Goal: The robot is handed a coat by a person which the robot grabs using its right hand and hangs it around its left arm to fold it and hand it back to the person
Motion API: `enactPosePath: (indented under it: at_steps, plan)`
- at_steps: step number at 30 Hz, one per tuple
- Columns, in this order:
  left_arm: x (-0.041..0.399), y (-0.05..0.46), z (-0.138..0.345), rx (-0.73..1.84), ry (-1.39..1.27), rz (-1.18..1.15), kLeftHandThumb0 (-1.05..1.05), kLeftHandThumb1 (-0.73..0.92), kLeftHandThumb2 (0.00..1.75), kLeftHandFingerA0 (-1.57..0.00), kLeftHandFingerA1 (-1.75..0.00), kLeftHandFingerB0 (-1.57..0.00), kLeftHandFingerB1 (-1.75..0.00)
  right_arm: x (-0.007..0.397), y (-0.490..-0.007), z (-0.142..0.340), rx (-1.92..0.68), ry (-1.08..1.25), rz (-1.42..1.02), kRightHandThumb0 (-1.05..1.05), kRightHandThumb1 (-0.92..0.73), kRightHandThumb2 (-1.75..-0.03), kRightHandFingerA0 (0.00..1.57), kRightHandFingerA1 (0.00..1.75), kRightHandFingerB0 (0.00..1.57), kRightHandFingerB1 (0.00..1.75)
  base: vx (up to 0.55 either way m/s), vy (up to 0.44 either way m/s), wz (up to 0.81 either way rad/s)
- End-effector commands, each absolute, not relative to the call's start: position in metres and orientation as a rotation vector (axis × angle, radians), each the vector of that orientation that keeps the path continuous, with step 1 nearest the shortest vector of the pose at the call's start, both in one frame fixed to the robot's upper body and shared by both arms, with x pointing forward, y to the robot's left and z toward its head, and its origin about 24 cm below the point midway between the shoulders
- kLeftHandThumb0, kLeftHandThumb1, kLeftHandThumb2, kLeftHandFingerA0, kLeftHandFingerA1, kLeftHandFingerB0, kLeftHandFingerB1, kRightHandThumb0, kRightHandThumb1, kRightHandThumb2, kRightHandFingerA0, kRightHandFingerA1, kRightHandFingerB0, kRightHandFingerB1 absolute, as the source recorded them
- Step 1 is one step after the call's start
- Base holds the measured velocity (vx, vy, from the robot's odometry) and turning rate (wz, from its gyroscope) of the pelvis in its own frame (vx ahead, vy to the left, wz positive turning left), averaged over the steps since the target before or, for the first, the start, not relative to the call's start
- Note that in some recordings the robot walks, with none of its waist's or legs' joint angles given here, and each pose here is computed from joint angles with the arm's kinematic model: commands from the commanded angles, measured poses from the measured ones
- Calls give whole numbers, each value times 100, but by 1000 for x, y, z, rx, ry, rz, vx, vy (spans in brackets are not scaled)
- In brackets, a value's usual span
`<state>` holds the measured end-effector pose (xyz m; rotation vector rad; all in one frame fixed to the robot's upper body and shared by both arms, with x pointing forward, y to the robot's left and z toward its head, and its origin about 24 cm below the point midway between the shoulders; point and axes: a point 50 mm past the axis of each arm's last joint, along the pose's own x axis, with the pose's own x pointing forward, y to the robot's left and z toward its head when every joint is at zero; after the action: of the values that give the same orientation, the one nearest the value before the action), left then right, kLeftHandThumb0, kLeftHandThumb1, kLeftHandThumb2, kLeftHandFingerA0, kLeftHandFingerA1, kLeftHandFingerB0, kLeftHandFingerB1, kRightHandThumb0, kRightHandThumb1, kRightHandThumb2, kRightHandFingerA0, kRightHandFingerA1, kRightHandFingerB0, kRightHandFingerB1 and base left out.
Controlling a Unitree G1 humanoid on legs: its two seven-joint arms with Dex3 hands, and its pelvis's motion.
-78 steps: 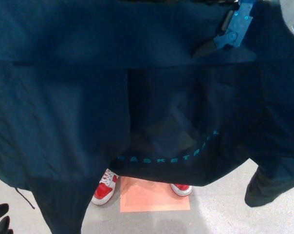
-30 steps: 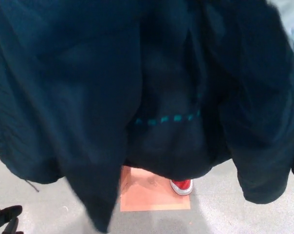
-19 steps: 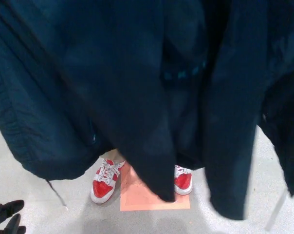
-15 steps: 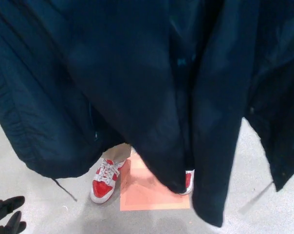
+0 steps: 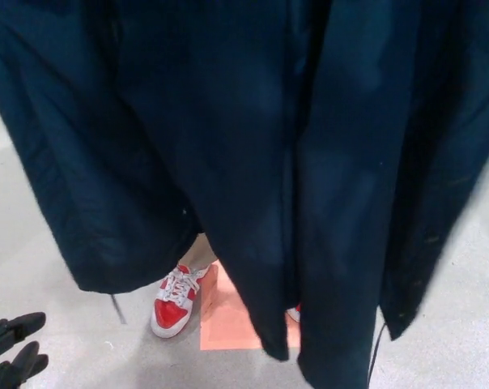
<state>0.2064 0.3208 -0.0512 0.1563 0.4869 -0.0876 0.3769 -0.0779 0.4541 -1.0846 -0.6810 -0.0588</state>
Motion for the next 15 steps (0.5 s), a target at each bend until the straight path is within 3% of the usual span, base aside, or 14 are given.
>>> enactPosePath:
  at_steps: [1,6,9,13,15]
  plan:
    - [204,325,-47,129,455,-92,-67,86,66,-30,-35,-23,-32,367,-81,472,-1056,-738,-138,-34,-84,-65,120,79,94,80,0,0,0]
    - [207,326,-41,141,438,-131,-69,87,67,-29,-35,-24,-32,368,-85,472,-1065,-721,-150,-35,-83,-65,118,75,94,81,0,0,0]
    - [210,326,-37,127,416,-154,-70,86,66,-32,-36,-27,-34,370,-88,469,-1070,-713,-150,-36,-84,-66,123,87,96,94,0,0,0]
    - [211,330,-29,87,373,-154,-71,87,66,-34,-36,-29,-34,373,-89,465,-1079,-691,-146,-35,-84,-65,121,83,98,86,0,0,0]
    - [211,335,-15,53,322,-204,-68,90,67,-35,-37,-28,-34,376,-85,460,-1082,-682,-124,-35,-85,-65,122,92,92,108,0,0,0]
